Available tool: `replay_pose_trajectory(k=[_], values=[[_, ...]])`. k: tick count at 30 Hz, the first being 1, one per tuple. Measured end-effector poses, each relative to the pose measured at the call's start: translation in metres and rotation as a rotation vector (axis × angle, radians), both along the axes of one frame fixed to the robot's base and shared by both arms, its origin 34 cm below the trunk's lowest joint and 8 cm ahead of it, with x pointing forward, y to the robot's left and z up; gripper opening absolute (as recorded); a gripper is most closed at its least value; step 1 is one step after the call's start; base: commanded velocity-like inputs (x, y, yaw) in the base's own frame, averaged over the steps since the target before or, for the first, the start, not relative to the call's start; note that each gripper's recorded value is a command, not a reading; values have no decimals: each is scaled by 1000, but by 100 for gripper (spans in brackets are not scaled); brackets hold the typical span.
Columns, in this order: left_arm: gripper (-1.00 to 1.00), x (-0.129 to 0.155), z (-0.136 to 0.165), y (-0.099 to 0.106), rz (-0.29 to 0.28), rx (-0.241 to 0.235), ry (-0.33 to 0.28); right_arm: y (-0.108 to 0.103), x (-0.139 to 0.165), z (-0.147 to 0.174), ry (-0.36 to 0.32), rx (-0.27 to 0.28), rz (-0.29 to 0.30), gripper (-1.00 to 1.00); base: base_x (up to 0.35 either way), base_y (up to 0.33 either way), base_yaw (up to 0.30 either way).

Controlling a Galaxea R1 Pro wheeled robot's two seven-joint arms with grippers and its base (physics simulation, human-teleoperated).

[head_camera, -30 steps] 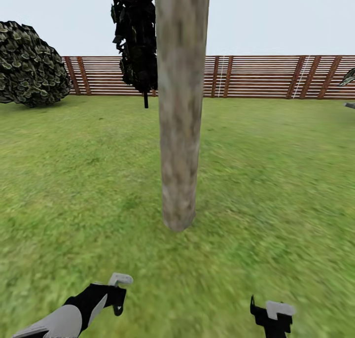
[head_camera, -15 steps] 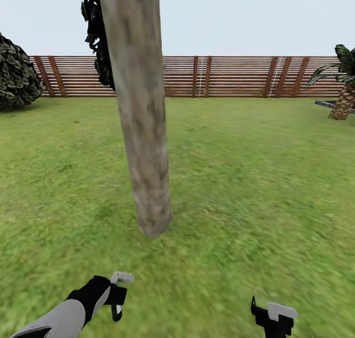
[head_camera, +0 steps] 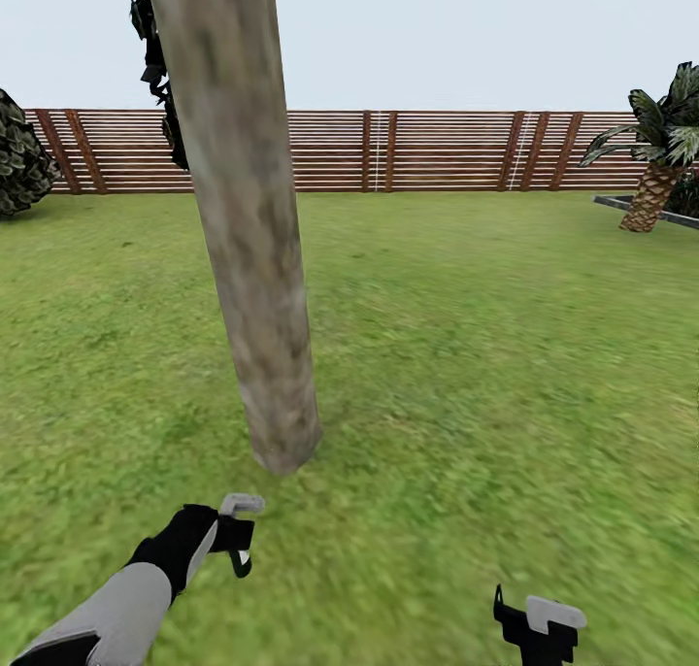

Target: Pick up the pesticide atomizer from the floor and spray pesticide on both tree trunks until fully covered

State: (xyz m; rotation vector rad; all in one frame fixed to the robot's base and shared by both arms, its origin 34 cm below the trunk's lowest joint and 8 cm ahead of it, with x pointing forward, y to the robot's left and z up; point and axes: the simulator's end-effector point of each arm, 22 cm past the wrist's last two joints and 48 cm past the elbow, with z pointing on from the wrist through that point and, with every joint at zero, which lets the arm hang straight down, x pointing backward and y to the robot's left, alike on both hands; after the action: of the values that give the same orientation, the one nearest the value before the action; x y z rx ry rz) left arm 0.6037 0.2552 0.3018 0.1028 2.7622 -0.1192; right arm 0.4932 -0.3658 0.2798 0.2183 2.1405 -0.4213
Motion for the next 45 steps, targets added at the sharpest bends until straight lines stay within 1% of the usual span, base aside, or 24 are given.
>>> replay_pose_trajectory(k=[4, 7, 9, 10, 11, 13, 14, 16, 17, 19, 20, 22, 25, 28, 31, 33, 35, 36, 38, 39, 40, 43, 44, 45], values=[[-100, -1, 2, -10, -21, -32, 2, 0, 0, 0, 0, 0, 0, 100, 0, 0, 0], [-100, -3, 4, -59, -80, -80, 5, 0, 0, 0, 0, 0, 1, 100, 0, 0, 0], [-100, -1, 7, -76, -118, -80, 0, 0, 0, 0, 0, 0, 0, 100, 0, 0, 0], [-100, 1, 8, -77, -127, -74, -3, 0, 0, 0, 0, 0, 1, 100, 0, 0, 0], [-100, 3, 9, -74, -128, -69, -8, 0, 0, 0, 0, 0, 1, 100, 0, 0, 0], [-100, 11, 13, -54, -119, -39, -25, 0, 0, 0, 0, 0, 2, 100, 0, 0, 0], [-100, 13, 14, -39, -110, -21, -31, 0, 0, 0, 0, 0, 2, 100, 0, 0, 0], [-100, 15, 16, 7, -78, 32, -29, 0, 0, 0, 0, 0, 2, 100, 0, 0, 0], [-100, 13, 15, 11, -70, 32, -24, 0, 0, 0, 0, 0, 2, 100, 0, 0, 0], [-100, 12, 15, 8, -72, 28, -21, 0, 0, 0, 1, 0, 1, 100, -188, 0, 0], [-100, 14, 16, -8, -80, 8, -24, 0, 0, 0, 1, -1, 1, 100, -253, 0, 0], [-100, 17, 18, -21, -94, -2, -30, -1, 0, 0, 1, -1, 1, 100, -130, 0, 0], [-100, 37, 38, -38, -100, -18, -80, -1, 0, 0, 0, -2, 1, 100, -30, 0, 0], [-100, 56, 65, -25, -78, 7, -104, -1, 0, 0, 0, -3, 2, 100, -5, 0, 0], [-100, 69, 86, -11, -73, 10, -136, -4, 0, 1, 0, -7, 1, 100, 0, 0, 0], [-100, 69, 88, -19, -85, -7, -137, -5, 0, 1, 0, -8, 2, 100, 0, 0, 0], [-100, 66, 90, -65, -167, -30, -132, -5, 0, 1, 0, -8, 3, 100, 0, 0, 0], [-100, 65, 92, -79, -190, -33, -131, -5, 0, 1, 0, -9, 2, 100, 0, 0, 0], [-100, 68, 97, -85, -203, -28, -133, -6, 0, 1, 0, -9, 2, 100, 0, 0, 0], [-100, 70, 100, -85, -202, -25, -134, -6, 0, 1, 0, -9, 2, 100, 0, 0, 0], [-100, 73, 104, -75, -189, -13, -135, -6, 0, 1, 0, -9, 3, 100, 0, 0, 0], [-100, 80, 108, -27, -109, 3, -144, -6, 0, 1, 0, -9, 3, 100, 0, 0, 0], [-100, 82, 112, -18, -92, -10, -150, -6, 0, 1, 0, -10, 2, 100, 0, 0, 0], [-100, 83, 117, -14, -84, -44, -152, -7, 0, 1, 0, -11, 1, 100, 0, 0, 0]])
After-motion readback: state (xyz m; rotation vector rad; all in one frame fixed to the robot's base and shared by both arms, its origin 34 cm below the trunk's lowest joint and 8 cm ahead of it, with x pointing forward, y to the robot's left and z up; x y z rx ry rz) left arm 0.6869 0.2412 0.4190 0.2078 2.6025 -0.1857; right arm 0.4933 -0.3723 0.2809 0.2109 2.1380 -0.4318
